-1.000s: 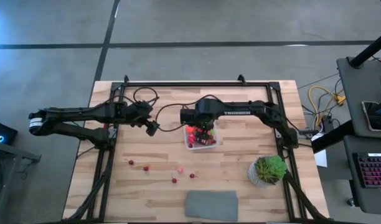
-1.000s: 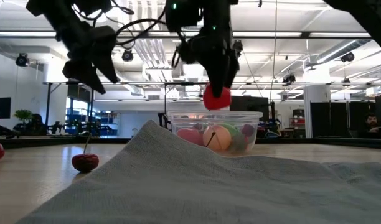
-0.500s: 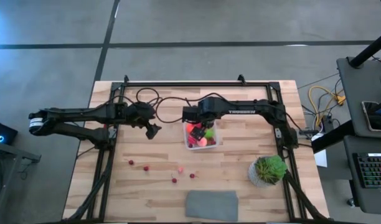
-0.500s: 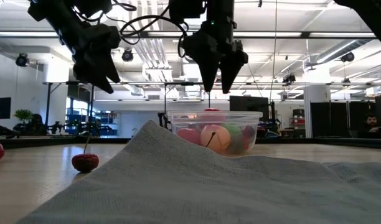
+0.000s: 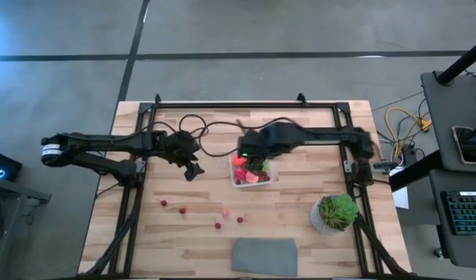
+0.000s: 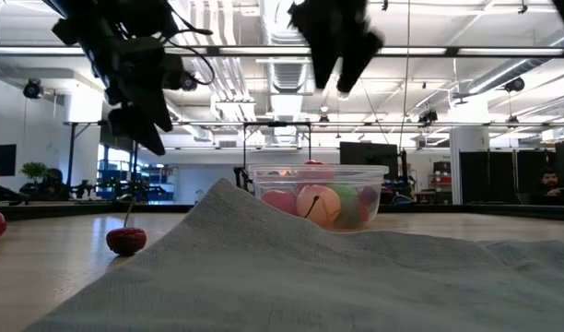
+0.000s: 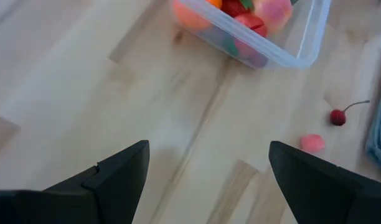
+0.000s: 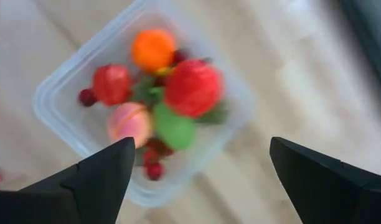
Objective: Pick and placing Produce into tupperware
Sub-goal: Put the red cherry into the transparent container
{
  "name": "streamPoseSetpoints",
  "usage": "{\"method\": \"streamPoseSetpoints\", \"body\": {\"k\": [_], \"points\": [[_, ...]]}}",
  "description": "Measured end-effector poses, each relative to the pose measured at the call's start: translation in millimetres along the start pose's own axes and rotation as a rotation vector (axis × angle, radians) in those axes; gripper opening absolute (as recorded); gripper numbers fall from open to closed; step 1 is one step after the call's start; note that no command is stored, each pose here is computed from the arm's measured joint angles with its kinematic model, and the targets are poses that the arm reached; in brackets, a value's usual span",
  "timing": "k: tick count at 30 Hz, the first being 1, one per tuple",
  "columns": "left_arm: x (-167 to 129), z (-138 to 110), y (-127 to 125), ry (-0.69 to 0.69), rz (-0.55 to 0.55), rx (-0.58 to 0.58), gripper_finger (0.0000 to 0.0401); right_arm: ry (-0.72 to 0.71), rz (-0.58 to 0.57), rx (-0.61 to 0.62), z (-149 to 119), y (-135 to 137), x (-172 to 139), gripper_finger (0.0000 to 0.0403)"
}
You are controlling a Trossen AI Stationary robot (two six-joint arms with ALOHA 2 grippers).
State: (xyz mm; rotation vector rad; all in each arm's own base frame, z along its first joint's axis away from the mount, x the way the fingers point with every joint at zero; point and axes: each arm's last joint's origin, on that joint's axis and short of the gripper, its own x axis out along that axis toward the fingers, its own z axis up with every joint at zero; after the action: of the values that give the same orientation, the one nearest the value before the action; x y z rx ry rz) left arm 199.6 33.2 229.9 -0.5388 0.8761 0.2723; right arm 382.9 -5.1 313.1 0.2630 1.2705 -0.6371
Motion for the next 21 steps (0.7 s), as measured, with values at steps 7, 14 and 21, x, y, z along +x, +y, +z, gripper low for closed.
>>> {"method": "streamPoseSetpoints", "body": {"k": [7, 14, 21], "points": [[32.9, 0.0, -30.3, 0.020, -0.164, 0.239, 0.0315, -0.223, -0.016, 0.099, -56.0, -24.5, -76.3, 0.0365], [60.2, -14.3, -85.1, 0.049, -0.267, 0.588, 0.0315, -0.266, 0.059, 0.269, -124.9, -40.2, -95.6, 0.0365], [78.7, -0.2, -116.5, 0.027, -0.233, 0.616, 0.0315, -0.277, 0.081, 0.356, -169.5, -45.5, -86.9, 0.0365]]}}
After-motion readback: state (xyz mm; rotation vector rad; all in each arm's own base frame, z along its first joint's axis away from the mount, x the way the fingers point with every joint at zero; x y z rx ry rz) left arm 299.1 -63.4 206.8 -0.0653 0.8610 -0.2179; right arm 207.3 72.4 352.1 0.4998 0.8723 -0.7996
